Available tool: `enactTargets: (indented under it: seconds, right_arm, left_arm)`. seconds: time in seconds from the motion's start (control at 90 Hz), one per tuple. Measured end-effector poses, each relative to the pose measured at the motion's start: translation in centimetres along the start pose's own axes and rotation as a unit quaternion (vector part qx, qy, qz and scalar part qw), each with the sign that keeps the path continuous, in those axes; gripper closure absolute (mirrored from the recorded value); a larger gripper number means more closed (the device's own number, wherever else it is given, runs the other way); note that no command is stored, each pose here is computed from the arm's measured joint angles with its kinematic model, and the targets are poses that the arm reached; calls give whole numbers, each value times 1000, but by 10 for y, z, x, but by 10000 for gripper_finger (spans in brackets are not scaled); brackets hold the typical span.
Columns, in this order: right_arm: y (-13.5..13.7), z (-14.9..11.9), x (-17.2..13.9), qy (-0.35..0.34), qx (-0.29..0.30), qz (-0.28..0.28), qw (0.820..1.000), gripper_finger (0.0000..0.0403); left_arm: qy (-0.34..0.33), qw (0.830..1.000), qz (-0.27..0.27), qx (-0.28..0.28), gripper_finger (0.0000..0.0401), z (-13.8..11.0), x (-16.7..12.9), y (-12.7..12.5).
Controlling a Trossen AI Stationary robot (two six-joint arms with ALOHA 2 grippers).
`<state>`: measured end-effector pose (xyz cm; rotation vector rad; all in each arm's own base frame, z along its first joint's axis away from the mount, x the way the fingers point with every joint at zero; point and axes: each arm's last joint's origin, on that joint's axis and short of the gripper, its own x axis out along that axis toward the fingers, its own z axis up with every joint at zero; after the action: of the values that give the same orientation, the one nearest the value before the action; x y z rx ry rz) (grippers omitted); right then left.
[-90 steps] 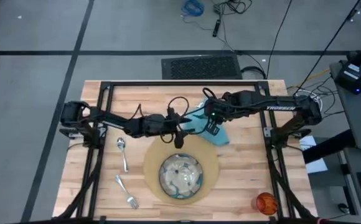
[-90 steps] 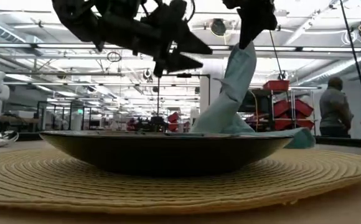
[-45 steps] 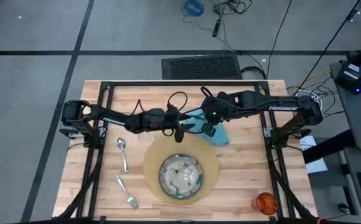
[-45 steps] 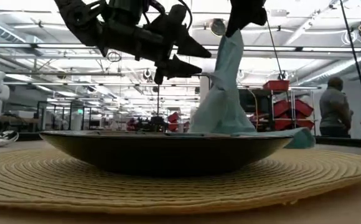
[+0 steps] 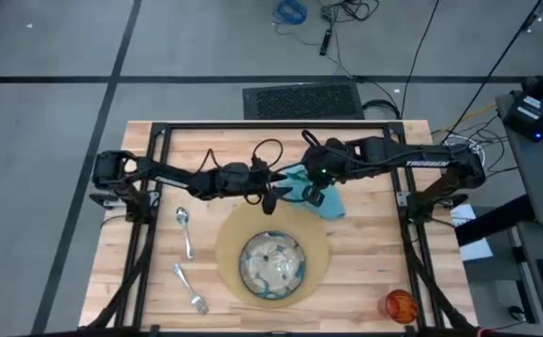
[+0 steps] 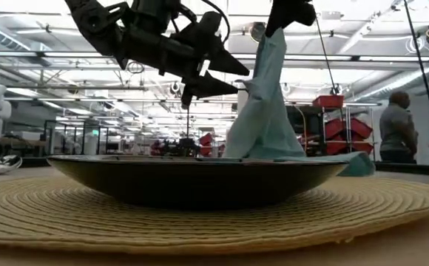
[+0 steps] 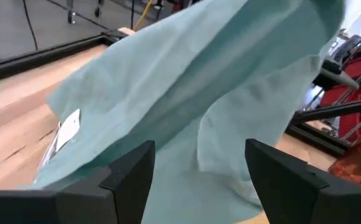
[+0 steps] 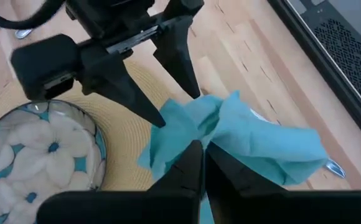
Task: Set table place
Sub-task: Fold the blue napkin
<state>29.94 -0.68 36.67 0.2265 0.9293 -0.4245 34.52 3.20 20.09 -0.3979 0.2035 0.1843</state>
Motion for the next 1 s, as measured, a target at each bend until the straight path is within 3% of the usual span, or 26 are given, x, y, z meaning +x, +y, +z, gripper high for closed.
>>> enactTargets:
  seconds: [0.378, 0.533, 0.711, 0.867, 1.0]
  right_arm:
    - [1, 2, 0, -10, -4, 4, 1000, 403]
    - [1, 2, 0, -10, -4, 4, 1000, 403]
    - [1, 2, 0, -10, -4, 4, 1000, 403]
    - [1, 2, 0, -10, -4, 4, 1000, 403]
    - [1, 2, 0, -10, -4, 5, 1000, 403]
  left_arm:
    - [5, 1000, -16, -10, 168, 0, 0, -1]
    - [8, 1000, -27, -7, 187, -1, 0, -3]
    - [5, 1000, -28, 7, 259, 0, 0, -3]
    - [9, 999, -38, 32, 376, -1, 0, -5]
    - [10, 998, -44, 47, 398, -2, 0, -7]
